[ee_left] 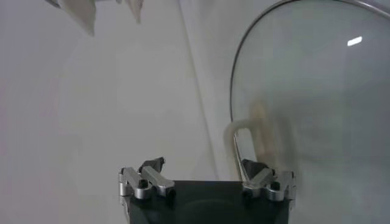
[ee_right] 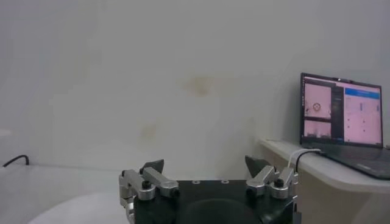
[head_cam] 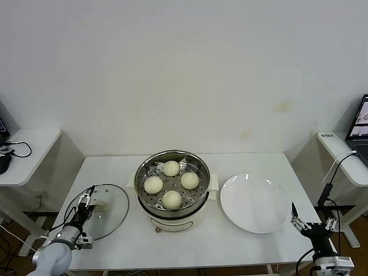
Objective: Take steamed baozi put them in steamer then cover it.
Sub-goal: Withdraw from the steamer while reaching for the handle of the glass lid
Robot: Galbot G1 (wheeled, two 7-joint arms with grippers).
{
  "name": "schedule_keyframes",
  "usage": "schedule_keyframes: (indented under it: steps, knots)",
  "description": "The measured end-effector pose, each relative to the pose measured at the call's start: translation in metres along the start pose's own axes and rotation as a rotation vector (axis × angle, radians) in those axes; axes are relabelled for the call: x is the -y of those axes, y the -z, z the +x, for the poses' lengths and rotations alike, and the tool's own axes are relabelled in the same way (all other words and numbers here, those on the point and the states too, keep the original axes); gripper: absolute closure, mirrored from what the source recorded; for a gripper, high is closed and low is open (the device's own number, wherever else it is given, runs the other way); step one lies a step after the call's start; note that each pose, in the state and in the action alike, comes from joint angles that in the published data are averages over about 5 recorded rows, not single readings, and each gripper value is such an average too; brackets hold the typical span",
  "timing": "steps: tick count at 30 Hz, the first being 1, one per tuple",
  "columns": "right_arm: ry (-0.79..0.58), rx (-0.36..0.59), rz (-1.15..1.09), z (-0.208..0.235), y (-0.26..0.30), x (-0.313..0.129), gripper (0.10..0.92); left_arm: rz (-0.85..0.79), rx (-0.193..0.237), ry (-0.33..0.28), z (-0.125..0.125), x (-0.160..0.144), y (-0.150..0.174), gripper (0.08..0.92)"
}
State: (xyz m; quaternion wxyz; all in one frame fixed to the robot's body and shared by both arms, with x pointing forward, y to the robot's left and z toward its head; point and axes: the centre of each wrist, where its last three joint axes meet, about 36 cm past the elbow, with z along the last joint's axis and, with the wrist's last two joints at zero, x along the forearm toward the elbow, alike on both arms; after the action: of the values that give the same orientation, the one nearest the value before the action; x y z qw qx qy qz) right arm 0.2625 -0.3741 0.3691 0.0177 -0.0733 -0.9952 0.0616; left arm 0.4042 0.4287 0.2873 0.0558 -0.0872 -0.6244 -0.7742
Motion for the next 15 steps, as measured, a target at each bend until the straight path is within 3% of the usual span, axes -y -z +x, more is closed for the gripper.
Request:
schedule_keyframes:
  steps: [4,15]
  knots:
    - [0.002,-0.003,-0.003,0.0005,-0.0009,-0.0016,0.2,0.003,-0.004,-0.01,-0.0035,0.0018,-0.0015,0.209]
    - [0.011,-0.008,-0.011,0.0025,-0.0017,-0.006,0.199,0.015,-0.013,-0.027,-0.0074,0.0059,-0.0027,0.519]
